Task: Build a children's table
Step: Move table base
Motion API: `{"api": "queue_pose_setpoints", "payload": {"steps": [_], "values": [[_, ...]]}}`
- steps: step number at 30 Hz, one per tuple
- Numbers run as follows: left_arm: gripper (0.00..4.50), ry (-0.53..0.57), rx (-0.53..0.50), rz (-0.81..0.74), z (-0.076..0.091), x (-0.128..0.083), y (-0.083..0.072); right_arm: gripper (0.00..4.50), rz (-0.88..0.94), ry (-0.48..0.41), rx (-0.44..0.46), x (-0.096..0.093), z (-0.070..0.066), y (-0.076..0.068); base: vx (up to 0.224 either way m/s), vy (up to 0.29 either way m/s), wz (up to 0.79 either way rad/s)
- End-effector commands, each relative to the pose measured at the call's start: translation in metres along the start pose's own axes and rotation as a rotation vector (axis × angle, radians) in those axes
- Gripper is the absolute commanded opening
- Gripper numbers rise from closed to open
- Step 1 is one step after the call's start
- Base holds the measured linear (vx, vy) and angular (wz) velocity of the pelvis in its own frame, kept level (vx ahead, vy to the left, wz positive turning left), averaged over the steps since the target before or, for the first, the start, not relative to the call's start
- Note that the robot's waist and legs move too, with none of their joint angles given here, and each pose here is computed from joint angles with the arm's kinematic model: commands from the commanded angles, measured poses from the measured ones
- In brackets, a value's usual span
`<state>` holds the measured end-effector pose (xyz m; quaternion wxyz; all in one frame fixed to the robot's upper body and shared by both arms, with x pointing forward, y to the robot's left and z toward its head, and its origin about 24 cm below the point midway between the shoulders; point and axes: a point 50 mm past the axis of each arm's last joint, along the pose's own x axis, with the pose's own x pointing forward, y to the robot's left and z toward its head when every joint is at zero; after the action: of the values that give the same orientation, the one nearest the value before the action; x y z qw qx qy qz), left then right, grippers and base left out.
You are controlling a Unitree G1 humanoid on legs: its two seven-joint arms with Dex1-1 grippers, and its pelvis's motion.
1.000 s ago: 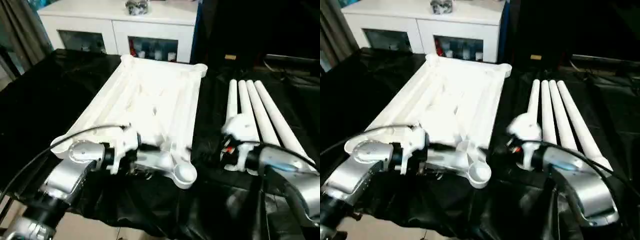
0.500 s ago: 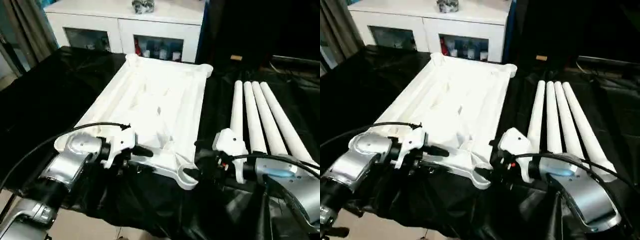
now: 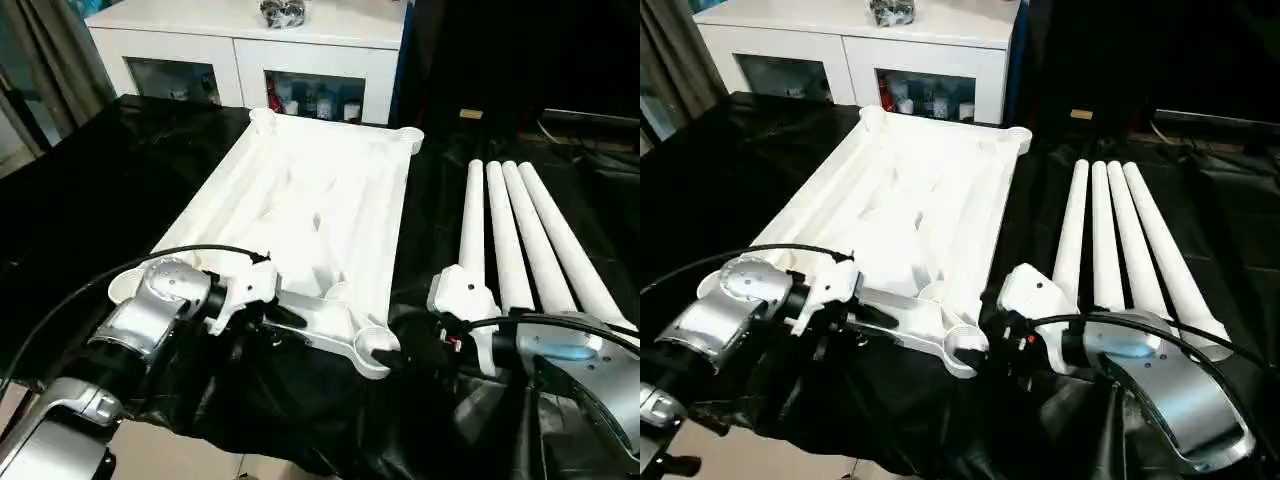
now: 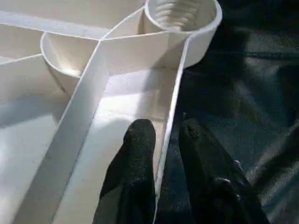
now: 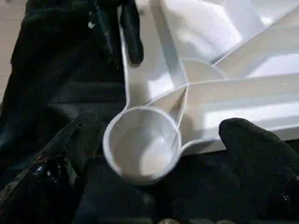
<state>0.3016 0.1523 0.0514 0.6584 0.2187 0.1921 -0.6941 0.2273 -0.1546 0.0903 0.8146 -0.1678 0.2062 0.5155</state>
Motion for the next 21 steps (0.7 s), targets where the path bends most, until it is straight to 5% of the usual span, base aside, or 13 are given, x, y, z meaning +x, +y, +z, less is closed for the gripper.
{"api": "queue_pose_setpoints", "payload": {"steps": [1, 10, 14, 21], "values": [[0.73, 0.031, 0.017, -0.027, -0.001, 0.001, 0.001, 4.50, 0.015, 0.004, -0.022, -0.002, 0.004, 0.004, 0.000, 0.000, 0.00], [0.02, 0.014, -0.024, -0.014, -0.004, 0.003, 0.001, 4.50, 0.020, 0.004, -0.024, 0.000, 0.005, 0.005, 0.000, 0.000, 0.00], [0.01, -0.127, -0.057, 0.106, 0.005, 0.007, -0.002, 4.50, -0.001, -0.009, -0.027, 0.002, 0.007, 0.003, 0.000, 0.000, 0.00], [0.01, -0.115, -0.070, 0.192, -0.003, 0.011, -0.016, 4.50, -0.013, -0.018, -0.025, 0.007, 0.008, 0.001, 0.000, 0.000, 0.00]]}}
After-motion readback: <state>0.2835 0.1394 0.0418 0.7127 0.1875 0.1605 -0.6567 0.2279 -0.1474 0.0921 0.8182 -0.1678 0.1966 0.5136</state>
